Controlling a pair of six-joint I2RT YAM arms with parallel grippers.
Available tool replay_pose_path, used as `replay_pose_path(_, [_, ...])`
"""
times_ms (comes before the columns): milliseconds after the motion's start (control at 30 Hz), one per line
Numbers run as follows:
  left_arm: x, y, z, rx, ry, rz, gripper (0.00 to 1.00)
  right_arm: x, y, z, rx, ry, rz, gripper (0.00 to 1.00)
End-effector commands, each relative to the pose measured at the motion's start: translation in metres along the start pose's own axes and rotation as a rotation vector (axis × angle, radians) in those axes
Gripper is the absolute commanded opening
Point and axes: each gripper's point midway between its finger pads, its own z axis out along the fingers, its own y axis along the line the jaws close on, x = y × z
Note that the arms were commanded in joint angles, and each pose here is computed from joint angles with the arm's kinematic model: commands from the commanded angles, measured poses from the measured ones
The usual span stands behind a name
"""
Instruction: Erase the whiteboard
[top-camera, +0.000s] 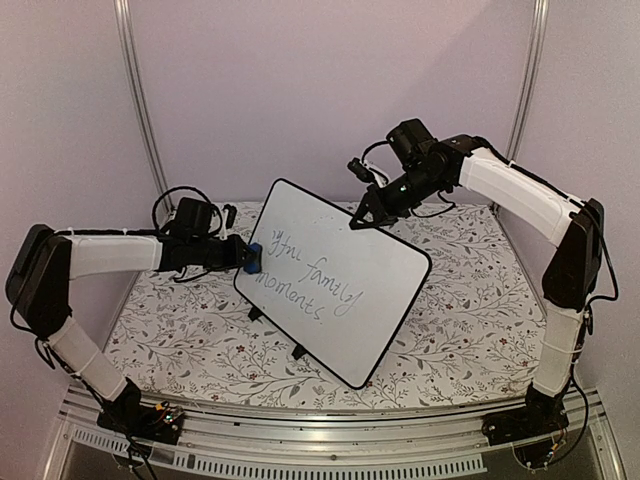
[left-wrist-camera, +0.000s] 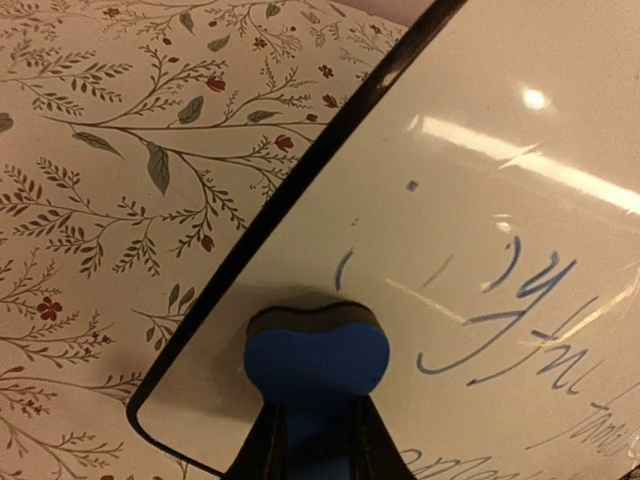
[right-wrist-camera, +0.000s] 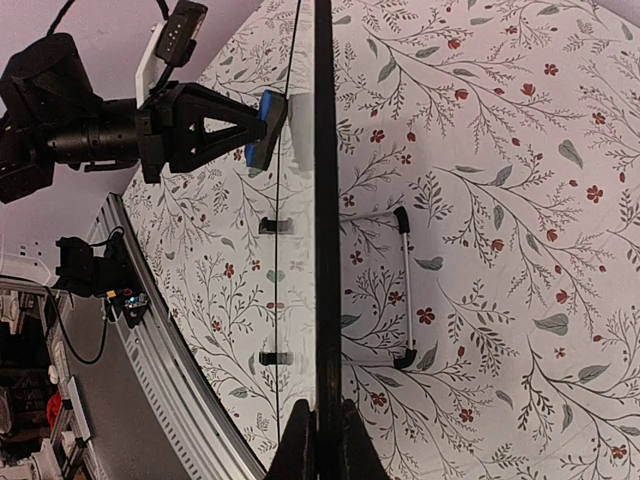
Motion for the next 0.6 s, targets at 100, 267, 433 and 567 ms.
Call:
replay_pose_path(100, [0.023, 0.011, -0.004, -0.017, 0.048, -0.024, 0.0, 0.02, -0.007, 0.013, 0.059, 0.075, -0.059, 0.0])
replay_pose_path(267, [-0.001, -0.006, 0.0, 0.034, 0.017, 0.004, 0.0, 0.021, -0.008, 0.014, 0.058, 0.079, -0.056, 0.0])
replay_pose_path(433, [-0.027, -0.016, 0.01, 0.044, -0.001, 0.024, 0.0, 0.021, -0.007, 0.013, 0.06, 0.077, -0.058, 0.0])
replay_pose_path(567, [-0.039, -0.017, 0.018, 0.043, -0.007, 0.031, 0.0, 0.022, -0.007, 0.014, 0.058, 0.08, -0.056, 0.0])
